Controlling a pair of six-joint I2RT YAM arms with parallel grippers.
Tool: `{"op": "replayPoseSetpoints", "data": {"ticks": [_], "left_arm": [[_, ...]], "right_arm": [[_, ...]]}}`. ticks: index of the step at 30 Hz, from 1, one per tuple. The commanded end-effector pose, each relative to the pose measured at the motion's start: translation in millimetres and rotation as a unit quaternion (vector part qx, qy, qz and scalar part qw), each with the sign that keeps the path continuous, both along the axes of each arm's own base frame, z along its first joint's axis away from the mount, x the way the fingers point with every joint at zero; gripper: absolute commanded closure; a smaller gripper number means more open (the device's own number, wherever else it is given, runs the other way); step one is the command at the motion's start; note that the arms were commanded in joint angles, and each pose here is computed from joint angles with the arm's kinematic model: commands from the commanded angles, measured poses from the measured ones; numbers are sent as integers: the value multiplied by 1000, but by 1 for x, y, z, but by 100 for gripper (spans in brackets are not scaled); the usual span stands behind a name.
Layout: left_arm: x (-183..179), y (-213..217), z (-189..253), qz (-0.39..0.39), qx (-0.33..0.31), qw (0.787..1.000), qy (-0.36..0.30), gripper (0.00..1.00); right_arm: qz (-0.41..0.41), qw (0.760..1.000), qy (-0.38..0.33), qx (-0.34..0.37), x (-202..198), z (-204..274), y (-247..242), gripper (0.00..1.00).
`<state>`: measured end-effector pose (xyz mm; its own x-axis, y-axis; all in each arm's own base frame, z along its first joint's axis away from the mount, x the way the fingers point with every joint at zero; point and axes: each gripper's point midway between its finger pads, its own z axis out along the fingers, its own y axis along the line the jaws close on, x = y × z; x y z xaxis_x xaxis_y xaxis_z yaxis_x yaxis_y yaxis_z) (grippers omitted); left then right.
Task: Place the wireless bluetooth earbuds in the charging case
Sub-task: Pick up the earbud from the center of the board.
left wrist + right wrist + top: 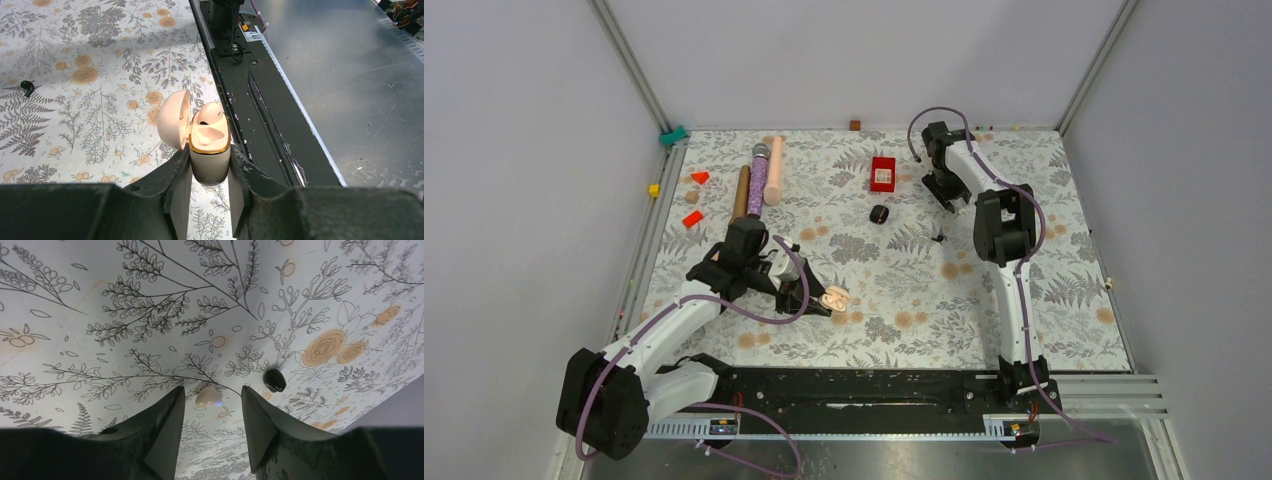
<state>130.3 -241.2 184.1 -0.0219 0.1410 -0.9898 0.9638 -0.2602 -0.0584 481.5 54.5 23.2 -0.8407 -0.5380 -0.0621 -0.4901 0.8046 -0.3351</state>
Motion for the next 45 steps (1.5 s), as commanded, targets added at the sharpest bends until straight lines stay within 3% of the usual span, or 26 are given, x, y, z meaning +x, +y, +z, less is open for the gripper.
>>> {"op": "replayPoseSetpoints", "data": {"ticks": [1,5,12,24,31,38,45], "left_arm": [[5,-4,19,-12,-25,999,-38,100],[4,-4,19,-12,-25,999,-37,100],[5,-4,18,-12,-24,999,-35,100],[5,-4,17,-12,-23,999,-33,100],[5,-4,17,-12,-22,999,-32,100],[5,-4,17,-13,-22,999,-31,100],[6,-5,16,-13,-22,999,-28,100]], "right_arm": [[6,1000,21,-9,-9,-2,2,48],[8,999,28,-18,-11,-6,-1,50],[17,999,37,-19,-13,-8,-1,64],[19,998,45,-43,-19,-7,-10,61],[28,998,43,-46,-18,-8,-9,71],[50,997,38,-48,-16,-4,-5,75],[74,996,-29,35,-16,40,21,76]]}}
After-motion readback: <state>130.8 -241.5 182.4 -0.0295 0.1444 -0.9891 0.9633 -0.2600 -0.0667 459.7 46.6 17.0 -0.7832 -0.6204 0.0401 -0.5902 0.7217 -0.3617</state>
